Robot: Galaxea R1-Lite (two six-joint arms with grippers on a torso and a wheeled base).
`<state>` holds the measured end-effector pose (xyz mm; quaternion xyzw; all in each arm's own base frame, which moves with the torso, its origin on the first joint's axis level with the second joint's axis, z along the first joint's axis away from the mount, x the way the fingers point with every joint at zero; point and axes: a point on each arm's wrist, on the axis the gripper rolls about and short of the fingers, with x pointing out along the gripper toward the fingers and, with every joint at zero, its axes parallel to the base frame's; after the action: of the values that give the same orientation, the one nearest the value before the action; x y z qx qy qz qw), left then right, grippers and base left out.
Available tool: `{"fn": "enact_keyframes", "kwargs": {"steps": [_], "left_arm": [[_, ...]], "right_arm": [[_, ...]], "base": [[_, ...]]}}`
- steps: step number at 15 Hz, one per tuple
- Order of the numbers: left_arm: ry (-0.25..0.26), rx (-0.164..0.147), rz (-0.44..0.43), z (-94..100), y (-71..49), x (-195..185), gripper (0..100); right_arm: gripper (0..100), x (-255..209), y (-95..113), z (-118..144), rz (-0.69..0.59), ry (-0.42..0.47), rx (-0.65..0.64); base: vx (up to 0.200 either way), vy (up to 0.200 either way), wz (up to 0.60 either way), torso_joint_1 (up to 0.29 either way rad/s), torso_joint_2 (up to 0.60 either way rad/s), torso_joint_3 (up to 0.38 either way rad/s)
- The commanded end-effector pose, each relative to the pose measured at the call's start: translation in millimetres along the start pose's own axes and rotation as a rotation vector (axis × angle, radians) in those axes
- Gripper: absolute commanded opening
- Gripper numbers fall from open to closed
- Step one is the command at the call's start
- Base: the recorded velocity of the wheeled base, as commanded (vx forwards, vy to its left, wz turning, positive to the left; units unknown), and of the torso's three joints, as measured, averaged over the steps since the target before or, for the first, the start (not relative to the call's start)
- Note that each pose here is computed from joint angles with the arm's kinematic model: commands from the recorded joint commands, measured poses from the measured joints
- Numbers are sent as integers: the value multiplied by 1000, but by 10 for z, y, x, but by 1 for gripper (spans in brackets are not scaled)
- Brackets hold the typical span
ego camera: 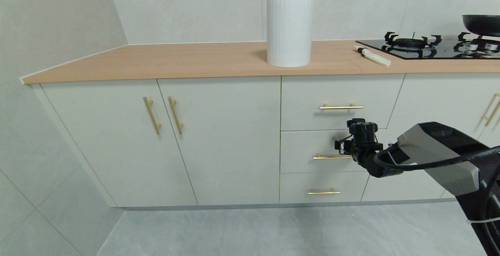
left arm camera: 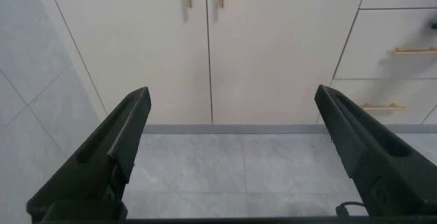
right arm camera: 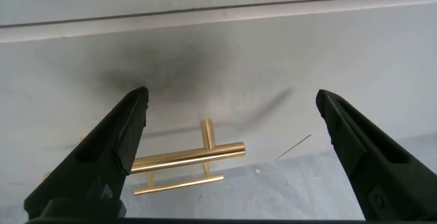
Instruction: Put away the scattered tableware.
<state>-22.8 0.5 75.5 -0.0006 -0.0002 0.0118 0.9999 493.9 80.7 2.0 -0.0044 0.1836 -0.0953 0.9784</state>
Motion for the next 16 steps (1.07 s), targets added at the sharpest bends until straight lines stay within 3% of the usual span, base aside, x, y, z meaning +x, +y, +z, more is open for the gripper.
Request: {"fn": "enact_keyframes", "kwargs": {"steps": [1,4,8,12,16], "left_arm": [[0,0,1,0,0,0,100],[0,0,1,0,0,0,100],[0,0,1,0,0,0,100],[0,0,1,0,0,0,100],[0,0,1,0,0,0,100]], "right_arm": [[100,-258,-81,120,0,21,-8],[100,-999,-318,439,5,25,-7],[100,-2524,-779,891,38,-142,37],[100,-3883,-1334,861,37,-377,64],[100,-4844,-1749,485,8,-440,10]], "base": [[0,0,0,0,0,0],[0,0,0,0,0,0],[0,0,0,0,0,0],[0,0,0,0,0,0],[0,0,0,0,0,0]]}}
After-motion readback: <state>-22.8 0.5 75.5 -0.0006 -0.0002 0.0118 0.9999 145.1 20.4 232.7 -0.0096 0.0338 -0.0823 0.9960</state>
